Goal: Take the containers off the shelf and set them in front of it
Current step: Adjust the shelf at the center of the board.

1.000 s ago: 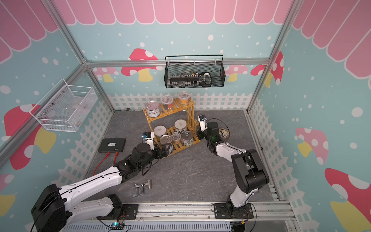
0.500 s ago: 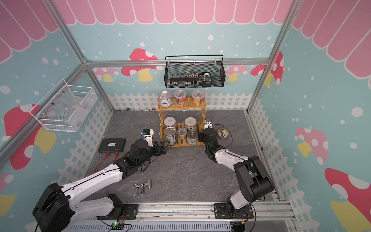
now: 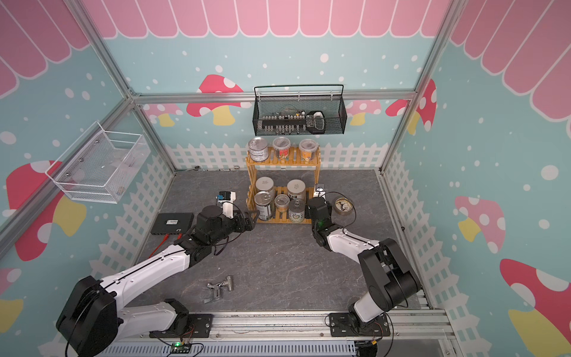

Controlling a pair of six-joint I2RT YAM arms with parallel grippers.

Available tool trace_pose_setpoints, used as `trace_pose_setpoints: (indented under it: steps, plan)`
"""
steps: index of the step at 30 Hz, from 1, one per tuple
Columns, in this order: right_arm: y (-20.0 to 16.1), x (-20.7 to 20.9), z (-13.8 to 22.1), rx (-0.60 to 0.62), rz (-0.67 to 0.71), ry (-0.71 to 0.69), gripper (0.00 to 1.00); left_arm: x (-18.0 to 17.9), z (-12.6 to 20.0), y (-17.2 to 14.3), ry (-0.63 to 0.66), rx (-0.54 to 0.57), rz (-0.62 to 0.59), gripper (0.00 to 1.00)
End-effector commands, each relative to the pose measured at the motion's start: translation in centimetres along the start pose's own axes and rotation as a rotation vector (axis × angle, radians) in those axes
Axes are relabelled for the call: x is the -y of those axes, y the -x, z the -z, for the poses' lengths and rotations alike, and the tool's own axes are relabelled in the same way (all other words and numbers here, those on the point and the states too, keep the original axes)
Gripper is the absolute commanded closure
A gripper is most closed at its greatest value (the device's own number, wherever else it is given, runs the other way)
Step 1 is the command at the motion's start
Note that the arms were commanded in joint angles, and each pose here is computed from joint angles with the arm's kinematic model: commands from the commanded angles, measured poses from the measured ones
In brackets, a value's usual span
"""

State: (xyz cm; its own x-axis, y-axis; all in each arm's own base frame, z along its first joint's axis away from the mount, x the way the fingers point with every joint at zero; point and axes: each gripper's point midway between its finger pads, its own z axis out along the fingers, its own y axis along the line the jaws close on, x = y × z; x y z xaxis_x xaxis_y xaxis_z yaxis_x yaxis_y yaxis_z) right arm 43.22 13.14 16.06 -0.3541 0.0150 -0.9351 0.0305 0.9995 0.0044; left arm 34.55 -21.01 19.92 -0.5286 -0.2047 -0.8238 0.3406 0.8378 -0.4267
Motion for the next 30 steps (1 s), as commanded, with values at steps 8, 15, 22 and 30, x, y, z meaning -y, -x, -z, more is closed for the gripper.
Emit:
trace_pose_setpoints:
  steps: [8,15,22,30]
  plan:
    - [1.9,-1.4,-0.6,0.038,0.007,0.033,0.97,0.3,0.4,3.8,-0.024,0.065,-0.06,0.01]
    - [2.5,-0.7,0.1,0.059,0.006,0.011,0.76,0.4,0.8,7.9,0.007,0.125,-0.13,0.01]
    - [5.3,0.5,1.7,0.115,0.006,-0.026,0.53,1.9,1.3,14.0,0.033,0.206,-0.275,0.01]
    - [7.2,-0.8,4.6,0.133,0.072,0.154,0.34,1.7,-1.0,19.6,0.027,0.194,-0.438,0.01]
